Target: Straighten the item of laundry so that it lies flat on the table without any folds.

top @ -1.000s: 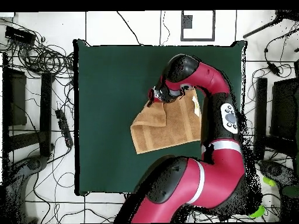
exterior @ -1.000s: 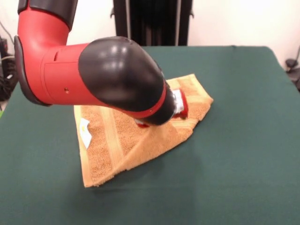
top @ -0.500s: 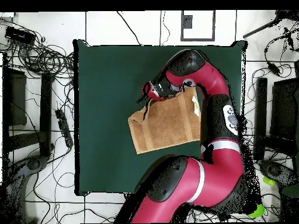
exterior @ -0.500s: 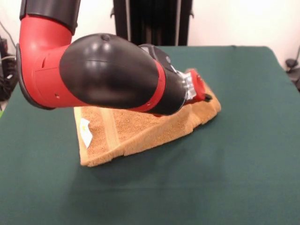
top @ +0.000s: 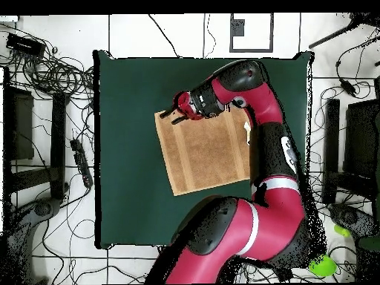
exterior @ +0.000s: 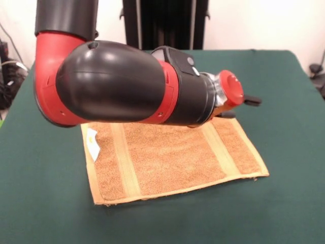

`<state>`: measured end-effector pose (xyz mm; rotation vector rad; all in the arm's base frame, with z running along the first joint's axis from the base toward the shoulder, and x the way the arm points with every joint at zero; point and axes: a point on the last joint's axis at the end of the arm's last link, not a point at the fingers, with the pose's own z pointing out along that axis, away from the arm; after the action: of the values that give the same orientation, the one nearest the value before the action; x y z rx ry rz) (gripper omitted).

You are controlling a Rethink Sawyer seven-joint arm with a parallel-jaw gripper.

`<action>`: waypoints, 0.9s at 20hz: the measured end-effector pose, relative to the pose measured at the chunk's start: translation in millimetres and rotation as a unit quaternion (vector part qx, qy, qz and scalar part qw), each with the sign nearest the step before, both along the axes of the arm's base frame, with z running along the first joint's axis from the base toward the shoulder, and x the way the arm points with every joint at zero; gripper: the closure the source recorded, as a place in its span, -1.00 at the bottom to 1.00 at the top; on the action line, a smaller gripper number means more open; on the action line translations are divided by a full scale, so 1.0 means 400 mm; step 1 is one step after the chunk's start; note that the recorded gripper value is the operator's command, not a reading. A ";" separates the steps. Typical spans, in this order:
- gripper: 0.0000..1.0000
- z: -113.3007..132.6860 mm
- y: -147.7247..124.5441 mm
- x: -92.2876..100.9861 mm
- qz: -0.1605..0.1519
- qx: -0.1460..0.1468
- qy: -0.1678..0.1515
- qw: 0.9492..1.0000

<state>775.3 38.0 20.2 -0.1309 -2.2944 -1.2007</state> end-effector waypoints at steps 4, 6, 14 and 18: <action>-1.00 -0.005 0.012 0.005 -0.028 0.024 0.007 0.999; -1.00 -0.018 0.019 0.001 -0.039 0.027 0.009 0.999; -1.00 -0.070 0.033 -0.043 -0.006 -0.013 0.017 1.000; -1.00 -0.138 0.027 -0.116 0.068 -0.113 0.019 0.991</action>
<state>729.0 48.6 -35.1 -0.0769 -2.3585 -0.8622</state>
